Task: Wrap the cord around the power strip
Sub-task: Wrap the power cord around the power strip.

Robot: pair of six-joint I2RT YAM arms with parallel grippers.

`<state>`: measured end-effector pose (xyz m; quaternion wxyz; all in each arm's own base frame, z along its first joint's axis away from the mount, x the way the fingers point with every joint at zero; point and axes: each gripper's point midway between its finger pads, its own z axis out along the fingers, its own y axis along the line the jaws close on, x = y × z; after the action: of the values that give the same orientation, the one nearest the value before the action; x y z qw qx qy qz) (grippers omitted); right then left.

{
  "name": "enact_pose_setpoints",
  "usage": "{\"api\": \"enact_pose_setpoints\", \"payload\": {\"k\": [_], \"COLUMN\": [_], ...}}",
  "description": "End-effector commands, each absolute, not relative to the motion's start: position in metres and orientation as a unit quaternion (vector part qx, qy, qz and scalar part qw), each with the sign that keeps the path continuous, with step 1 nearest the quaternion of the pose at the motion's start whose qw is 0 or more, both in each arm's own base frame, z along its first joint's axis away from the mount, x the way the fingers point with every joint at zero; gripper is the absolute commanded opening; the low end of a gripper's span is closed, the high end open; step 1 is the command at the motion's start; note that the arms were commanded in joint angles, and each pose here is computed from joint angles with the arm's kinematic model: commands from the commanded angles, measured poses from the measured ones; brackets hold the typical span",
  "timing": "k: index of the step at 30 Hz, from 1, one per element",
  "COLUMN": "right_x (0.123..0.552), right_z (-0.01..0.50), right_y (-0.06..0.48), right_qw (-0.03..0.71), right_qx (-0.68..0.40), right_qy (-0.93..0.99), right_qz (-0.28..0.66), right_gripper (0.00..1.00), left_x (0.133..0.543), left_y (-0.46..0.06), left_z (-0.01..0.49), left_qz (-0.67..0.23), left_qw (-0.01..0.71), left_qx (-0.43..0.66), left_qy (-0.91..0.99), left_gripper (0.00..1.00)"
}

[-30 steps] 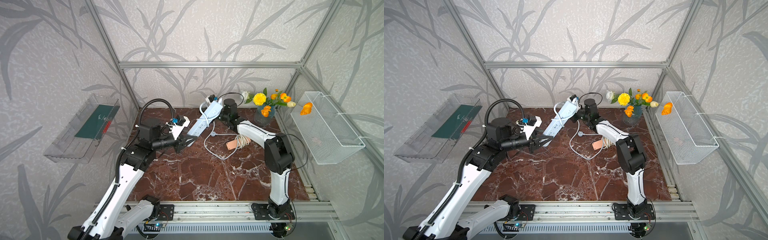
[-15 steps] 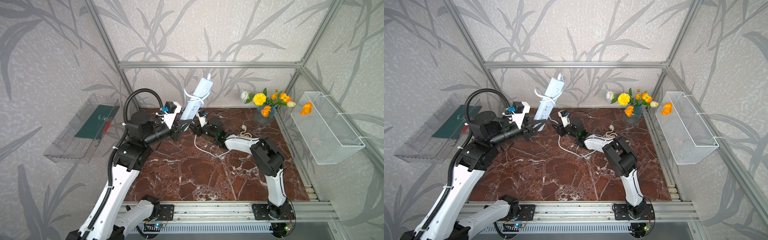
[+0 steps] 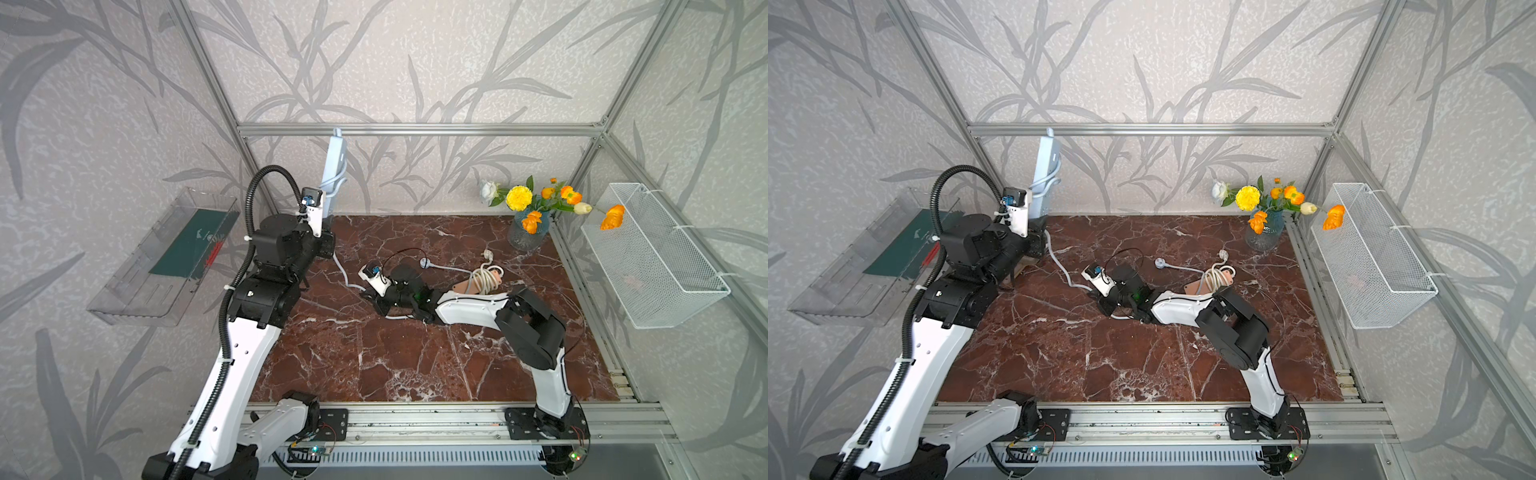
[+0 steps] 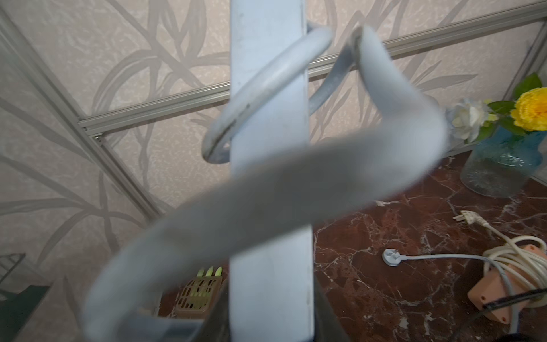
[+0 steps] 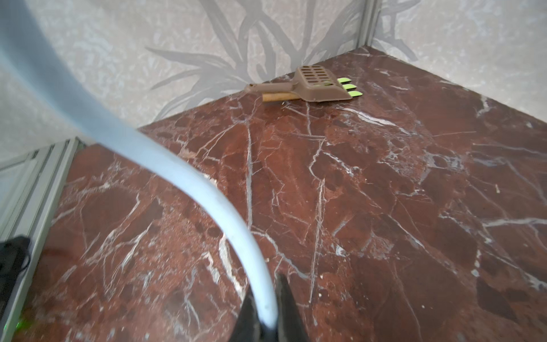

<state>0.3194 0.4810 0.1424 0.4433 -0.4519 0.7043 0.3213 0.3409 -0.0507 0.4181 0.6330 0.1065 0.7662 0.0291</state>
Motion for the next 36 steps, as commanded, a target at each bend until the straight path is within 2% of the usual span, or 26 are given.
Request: {"api": "enact_pose_setpoints", "payload": {"k": [1,6,11,14,17,20,24,27,31,33,36], "right_x": [0.336,0.320,0.347,0.348,0.329,0.312,0.309,0.329,0.386,0.409,0.434], "right_z": [0.191,0.215,0.225,0.251,0.289,0.340,0.409,0.443,0.483,0.489,0.470], "right_y": [0.472,0.477,0.440,0.430,0.437,0.445,0.456,0.464,0.456,0.449,0.448], "right_qw": [0.482,0.473,0.490,0.514,0.538,0.577,0.625,0.643,0.686,0.699,0.694], "right_qx": [-0.529,-0.607,-0.583,-0.595,-0.637,-0.647,-0.636,-0.628,-0.561,-0.530,-0.519], "right_qy": [0.651,0.596,0.621,0.596,0.531,0.474,0.419,0.401,0.404,0.411,0.431], "right_qz": [0.252,0.230,0.185,0.167,0.151,0.156,0.172,0.176,0.225,0.247,0.251], "right_gripper": [0.00,0.00,0.00,0.00,0.00,0.00,0.00,0.00,0.00,0.00,0.00], "left_x": [0.338,0.338,0.337,0.341,0.348,0.358,0.352,0.333,0.302,0.290,0.266], "left_y": [-0.029,-0.002,-0.003,0.004,0.016,0.011,-0.029,-0.063,-0.110,-0.129,-0.157], "left_z": [0.435,0.428,0.416,0.400,0.377,0.328,0.253,0.230,0.223,0.224,0.233], "left_qz": [0.056,0.086,0.075,0.091,0.111,0.098,0.014,-0.041,-0.103,-0.136,-0.193], "left_qw": [0.659,0.638,0.627,0.607,0.577,0.507,0.400,0.367,0.351,0.351,0.355], "left_qx": [0.057,0.017,0.021,0.011,-0.001,0.022,0.115,0.192,0.295,0.327,0.384], "left_qy": [0.748,0.765,0.775,0.789,0.809,0.856,0.909,0.909,0.882,0.867,0.830], "left_gripper": [0.00,0.00,0.00,0.00,0.00,0.00,0.00,0.00,0.00,0.00,0.00]}}
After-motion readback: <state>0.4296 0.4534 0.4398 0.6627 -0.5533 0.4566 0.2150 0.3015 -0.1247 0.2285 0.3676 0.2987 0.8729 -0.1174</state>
